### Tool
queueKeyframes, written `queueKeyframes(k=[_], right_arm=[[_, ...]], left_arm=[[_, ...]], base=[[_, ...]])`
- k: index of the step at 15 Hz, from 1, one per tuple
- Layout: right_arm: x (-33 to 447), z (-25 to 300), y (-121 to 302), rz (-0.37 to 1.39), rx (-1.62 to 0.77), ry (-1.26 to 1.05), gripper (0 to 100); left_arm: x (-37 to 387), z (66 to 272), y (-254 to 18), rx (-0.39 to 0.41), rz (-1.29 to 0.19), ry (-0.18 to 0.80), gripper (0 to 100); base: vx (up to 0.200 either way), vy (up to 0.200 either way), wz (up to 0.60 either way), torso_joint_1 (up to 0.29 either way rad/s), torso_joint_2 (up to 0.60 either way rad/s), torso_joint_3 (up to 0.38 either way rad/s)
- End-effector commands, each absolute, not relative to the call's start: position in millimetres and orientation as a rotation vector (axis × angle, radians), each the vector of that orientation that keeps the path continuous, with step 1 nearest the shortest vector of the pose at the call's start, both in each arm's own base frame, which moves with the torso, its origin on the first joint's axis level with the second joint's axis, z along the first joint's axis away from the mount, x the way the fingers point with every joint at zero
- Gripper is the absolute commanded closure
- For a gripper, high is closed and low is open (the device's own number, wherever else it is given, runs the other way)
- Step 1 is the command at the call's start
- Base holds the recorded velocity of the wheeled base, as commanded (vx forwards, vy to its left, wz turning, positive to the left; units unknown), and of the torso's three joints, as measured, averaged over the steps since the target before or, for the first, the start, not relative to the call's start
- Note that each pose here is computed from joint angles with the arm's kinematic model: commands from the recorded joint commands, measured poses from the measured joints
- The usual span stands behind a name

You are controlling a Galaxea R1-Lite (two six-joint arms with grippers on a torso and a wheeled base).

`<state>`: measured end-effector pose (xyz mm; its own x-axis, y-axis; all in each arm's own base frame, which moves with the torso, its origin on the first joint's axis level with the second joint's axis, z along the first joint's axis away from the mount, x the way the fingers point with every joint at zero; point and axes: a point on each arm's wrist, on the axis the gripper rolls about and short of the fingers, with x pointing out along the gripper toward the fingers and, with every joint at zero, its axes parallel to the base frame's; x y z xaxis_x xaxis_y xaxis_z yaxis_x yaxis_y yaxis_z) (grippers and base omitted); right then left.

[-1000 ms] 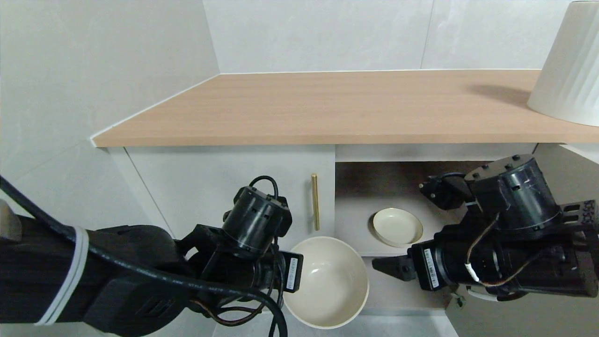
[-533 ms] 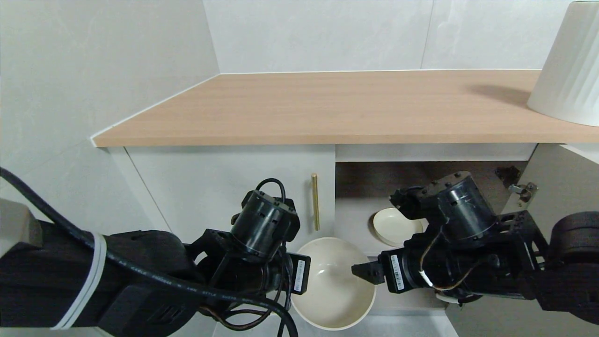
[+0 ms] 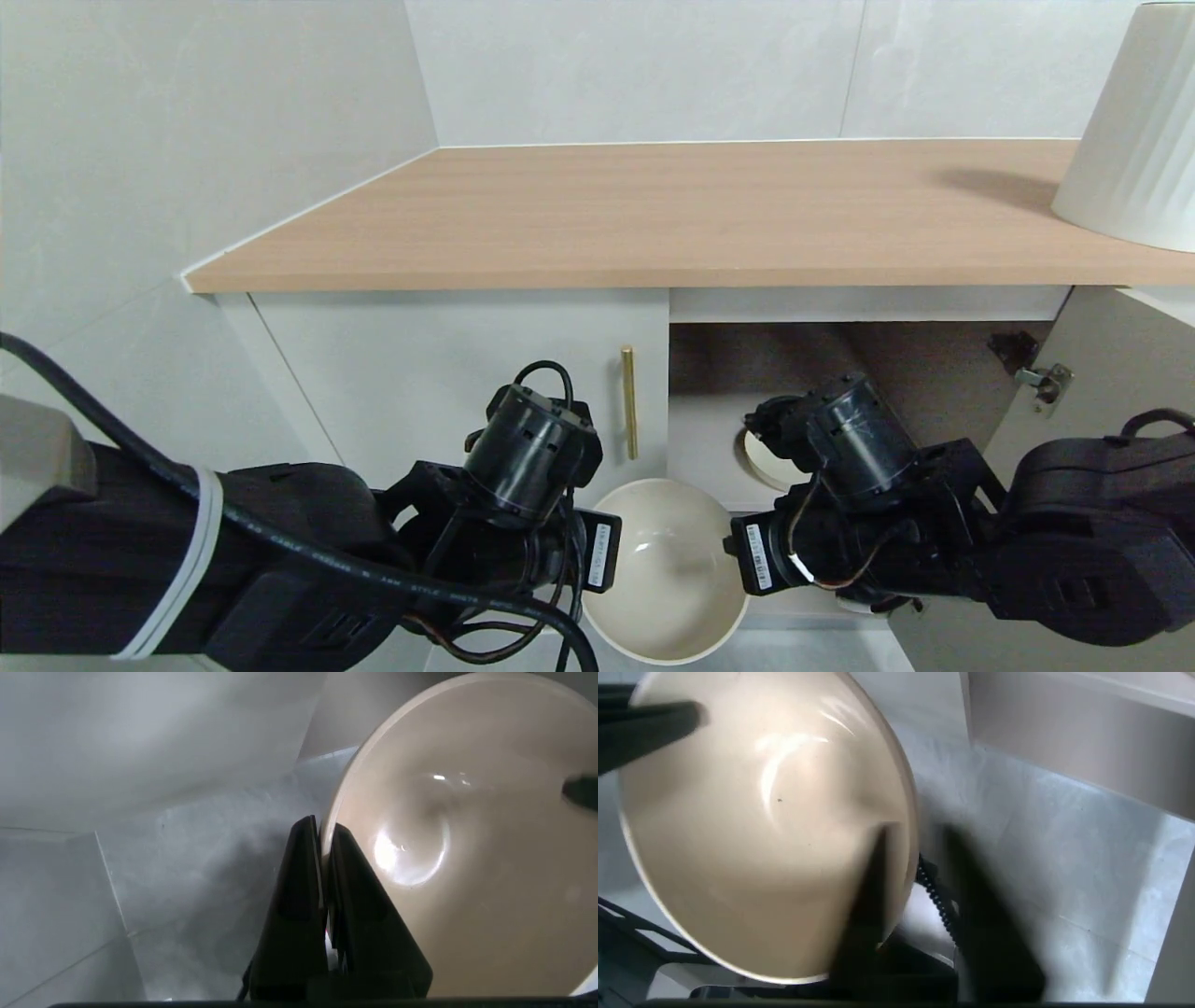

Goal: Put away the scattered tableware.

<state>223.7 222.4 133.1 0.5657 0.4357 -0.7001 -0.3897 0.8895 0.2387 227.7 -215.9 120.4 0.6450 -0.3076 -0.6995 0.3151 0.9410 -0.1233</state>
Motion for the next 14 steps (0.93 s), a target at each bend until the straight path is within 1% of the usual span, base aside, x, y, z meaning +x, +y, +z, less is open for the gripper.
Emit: queueKeyframes(k=[1, 6, 7, 12, 14], right_arm=[[223.6, 129.9, 223.3, 0.484, 0.053, 0.849, 100], [223.8, 129.5, 222.8, 0.481, 0.051, 0.849, 100], [224.0, 129.9, 222.9, 0.481, 0.051, 0.848, 100], [224.3, 127.4, 222.2, 0.466, 0.039, 0.852, 100], [239.1, 112.5, 215.1, 0.398, 0.041, 0.885, 100]], left_arm=[[227.2, 118.9, -215.1, 0.014, -0.352, 0.799, 100], [225.4, 118.4, -213.3, 0.024, -0.352, 0.801, 100], [225.3, 118.1, -213.2, 0.022, -0.353, 0.801, 0], [226.2, 123.8, -211.8, 0.011, -0.332, 0.759, 0], [224.1, 132.3, -208.7, 0.001, -0.326, 0.731, 0]], base=[[0.000, 0.000, 0.00, 0.000, 0.00, 0.000], [0.000, 0.000, 0.00, 0.000, 0.00, 0.000], [0.000, 0.000, 0.00, 0.000, 0.00, 0.000], [0.000, 0.000, 0.00, 0.000, 0.00, 0.000], [0.000, 0.000, 0.00, 0.000, 0.00, 0.000]])
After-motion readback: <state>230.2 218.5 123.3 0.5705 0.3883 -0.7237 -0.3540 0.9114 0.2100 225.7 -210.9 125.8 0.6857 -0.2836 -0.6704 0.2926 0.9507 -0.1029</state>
